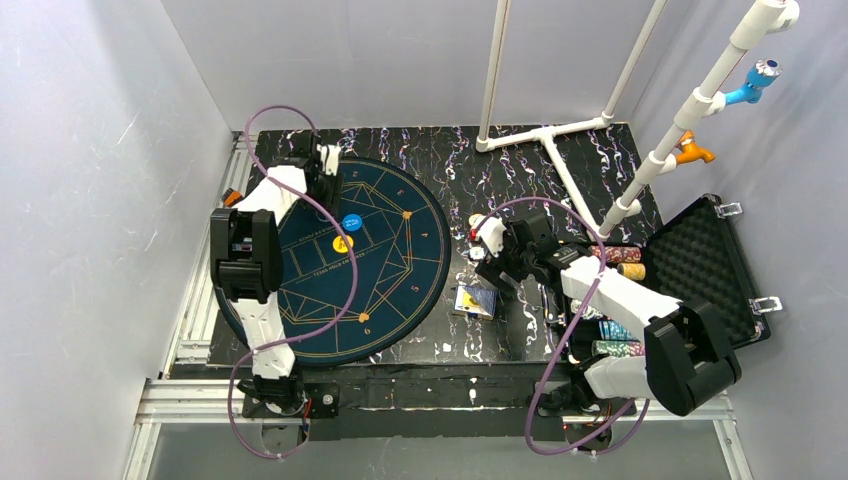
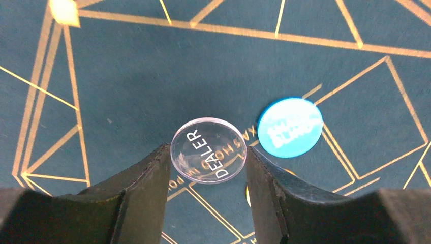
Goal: Distribute texas hold em gaming equipment
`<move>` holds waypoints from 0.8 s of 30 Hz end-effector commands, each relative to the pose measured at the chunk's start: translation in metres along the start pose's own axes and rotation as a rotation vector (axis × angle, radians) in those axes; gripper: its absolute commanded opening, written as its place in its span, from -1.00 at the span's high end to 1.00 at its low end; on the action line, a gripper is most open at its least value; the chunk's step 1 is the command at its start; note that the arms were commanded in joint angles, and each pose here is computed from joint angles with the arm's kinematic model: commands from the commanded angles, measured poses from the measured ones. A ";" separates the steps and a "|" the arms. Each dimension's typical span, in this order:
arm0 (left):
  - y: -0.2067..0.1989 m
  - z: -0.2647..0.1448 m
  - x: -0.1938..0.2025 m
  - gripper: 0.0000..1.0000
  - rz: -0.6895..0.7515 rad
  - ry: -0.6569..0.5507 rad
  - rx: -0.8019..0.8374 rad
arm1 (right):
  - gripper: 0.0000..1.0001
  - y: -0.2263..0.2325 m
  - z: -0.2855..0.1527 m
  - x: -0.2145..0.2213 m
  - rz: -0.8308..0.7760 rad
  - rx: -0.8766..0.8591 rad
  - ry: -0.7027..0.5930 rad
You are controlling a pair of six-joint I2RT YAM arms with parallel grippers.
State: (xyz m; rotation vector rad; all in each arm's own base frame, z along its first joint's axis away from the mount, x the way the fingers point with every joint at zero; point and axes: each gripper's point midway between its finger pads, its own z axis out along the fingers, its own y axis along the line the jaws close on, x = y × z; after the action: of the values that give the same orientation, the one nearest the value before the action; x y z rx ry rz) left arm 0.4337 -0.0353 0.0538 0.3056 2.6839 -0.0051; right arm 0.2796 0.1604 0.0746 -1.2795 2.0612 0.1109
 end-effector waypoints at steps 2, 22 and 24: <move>0.009 -0.008 -0.038 0.43 0.014 -0.066 0.018 | -1.00 -0.012 -0.002 -0.009 -0.013 0.029 -0.013; 0.002 0.025 -0.110 0.38 -0.030 -0.142 0.157 | -1.00 -0.016 -0.002 -0.004 0.003 0.033 -0.006; -0.005 0.029 -0.110 0.38 -0.014 -0.136 0.156 | -1.00 -0.017 -0.002 -0.004 0.003 0.034 -0.005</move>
State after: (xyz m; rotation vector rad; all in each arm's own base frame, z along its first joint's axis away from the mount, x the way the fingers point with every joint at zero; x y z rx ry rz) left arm 0.5402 -0.0337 0.0722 0.2277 2.5652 -0.1971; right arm 0.2842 0.1515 0.0711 -1.2694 2.0809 0.0869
